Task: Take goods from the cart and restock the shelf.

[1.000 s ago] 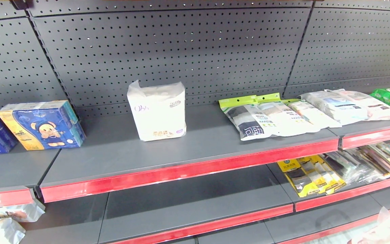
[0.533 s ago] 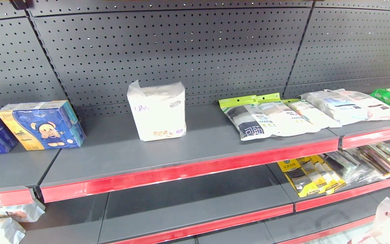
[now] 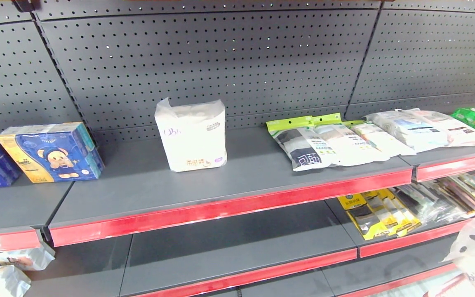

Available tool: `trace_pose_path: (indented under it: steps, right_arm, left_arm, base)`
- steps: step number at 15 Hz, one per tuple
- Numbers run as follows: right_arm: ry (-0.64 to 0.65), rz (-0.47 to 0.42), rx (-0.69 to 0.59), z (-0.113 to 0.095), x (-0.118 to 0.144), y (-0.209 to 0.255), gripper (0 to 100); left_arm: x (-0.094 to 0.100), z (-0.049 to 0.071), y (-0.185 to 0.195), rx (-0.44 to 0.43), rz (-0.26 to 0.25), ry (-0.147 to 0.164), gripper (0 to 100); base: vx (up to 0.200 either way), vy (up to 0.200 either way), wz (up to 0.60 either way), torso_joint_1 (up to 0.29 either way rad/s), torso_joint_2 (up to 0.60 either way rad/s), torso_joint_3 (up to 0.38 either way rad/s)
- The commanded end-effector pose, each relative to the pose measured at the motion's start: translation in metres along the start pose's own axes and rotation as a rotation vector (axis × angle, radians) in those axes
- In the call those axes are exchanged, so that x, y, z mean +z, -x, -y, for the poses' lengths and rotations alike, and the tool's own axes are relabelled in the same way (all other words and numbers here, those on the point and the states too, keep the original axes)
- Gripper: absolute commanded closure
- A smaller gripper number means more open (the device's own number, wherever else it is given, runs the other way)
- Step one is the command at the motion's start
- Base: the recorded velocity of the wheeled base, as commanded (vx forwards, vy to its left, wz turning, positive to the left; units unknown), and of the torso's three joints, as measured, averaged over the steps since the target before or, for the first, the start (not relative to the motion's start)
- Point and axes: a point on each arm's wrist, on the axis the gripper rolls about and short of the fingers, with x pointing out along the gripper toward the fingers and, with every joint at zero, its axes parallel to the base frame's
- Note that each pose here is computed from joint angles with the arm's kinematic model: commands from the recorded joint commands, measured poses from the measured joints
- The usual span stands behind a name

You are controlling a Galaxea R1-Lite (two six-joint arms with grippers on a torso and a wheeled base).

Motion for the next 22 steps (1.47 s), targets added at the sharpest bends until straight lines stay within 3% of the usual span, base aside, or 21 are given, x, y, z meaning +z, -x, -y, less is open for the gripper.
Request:
trace_pose_path:
  steps: [1,3,8,10,15,19,22]
  right_arm:
    - [0.008,0.051,-0.082,0.006,0.014,0.021,100]
    - [0.002,0.066,-0.109,0.007,0.019,0.029,100]
    - [-0.169,0.145,-0.177,0.007,0.036,0.056,100]
    - [-0.332,0.169,-0.199,0.000,0.045,0.075,100]
    - [-0.588,0.175,-0.294,-0.020,0.062,0.104,100]
    - [-0.601,0.329,-0.117,-0.055,0.102,0.105,100]
    - [-0.607,0.448,0.045,-0.070,0.125,0.110,100]
  left_arm:
    - [0.000,0.000,0.000,0.001,-0.001,0.000,0]
    - [0.000,0.000,0.000,0.001,-0.001,0.000,0]
    - [0.000,0.000,0.000,0.001,-0.001,0.000,0]
    - [0.000,0.000,0.000,0.001,-0.001,0.000,0]
    - [0.000,0.000,0.000,0.001,-0.001,0.000,0]
    - [0.000,0.000,0.000,0.001,-0.001,0.000,0]
    - [0.000,0.000,0.000,0.001,-0.001,0.000,0]
  base:
    - [0.000,0.000,0.00,0.000,0.00,0.000]
    - [0.000,0.000,0.00,0.000,0.00,0.000]
    - [0.000,0.000,0.00,0.000,0.00,0.000]
    - [0.000,0.000,0.00,0.000,0.00,0.000]
    - [0.000,0.000,0.00,0.000,0.00,0.000]
    - [0.000,0.000,0.00,0.000,0.00,0.000]
    - [0.000,0.000,0.00,0.000,0.00,0.000]
